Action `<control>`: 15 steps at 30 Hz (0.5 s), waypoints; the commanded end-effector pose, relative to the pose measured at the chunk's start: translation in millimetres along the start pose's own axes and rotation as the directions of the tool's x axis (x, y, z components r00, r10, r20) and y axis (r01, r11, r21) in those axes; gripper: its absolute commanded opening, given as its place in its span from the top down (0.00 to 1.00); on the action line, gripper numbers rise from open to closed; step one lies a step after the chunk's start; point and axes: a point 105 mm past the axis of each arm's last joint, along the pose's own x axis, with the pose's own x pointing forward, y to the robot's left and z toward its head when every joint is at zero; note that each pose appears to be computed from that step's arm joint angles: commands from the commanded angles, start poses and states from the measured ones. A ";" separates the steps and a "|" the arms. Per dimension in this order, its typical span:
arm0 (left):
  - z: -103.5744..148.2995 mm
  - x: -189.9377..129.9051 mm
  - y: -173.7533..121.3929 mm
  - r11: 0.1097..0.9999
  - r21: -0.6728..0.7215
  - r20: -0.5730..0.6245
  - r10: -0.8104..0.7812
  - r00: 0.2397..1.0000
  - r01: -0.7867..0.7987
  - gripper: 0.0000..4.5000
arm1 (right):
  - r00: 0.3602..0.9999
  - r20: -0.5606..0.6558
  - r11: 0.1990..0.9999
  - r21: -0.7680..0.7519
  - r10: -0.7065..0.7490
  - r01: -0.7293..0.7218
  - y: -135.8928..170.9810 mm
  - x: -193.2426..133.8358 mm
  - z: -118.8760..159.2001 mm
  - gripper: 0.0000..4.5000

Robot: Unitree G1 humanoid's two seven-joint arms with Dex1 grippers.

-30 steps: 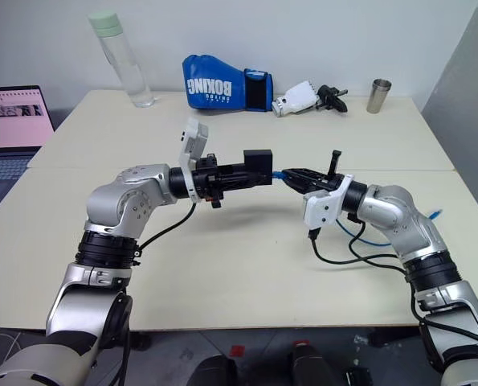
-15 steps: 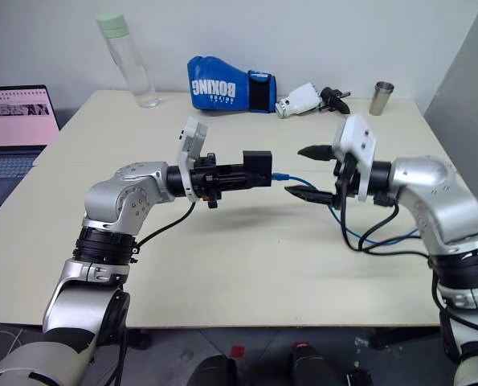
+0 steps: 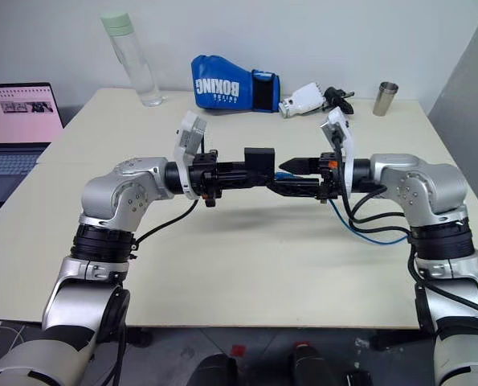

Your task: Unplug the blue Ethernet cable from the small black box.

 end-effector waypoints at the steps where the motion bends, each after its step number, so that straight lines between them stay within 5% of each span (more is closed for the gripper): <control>1: 13.7 -4.1 -6.5 0.999 0.039 0.026 -0.015 1.000 0.014 0.83 | 1.000 0.020 0.998 -0.055 0.011 -0.010 2.2 -2.7 13.3 0.01; 15: 13.3 -3.1 -7.3 0.999 0.033 0.020 -0.027 0.999 0.027 0.83 | 0.999 0.023 1.000 -0.012 0.022 -0.022 -0.4 -11.6 14.5 0.69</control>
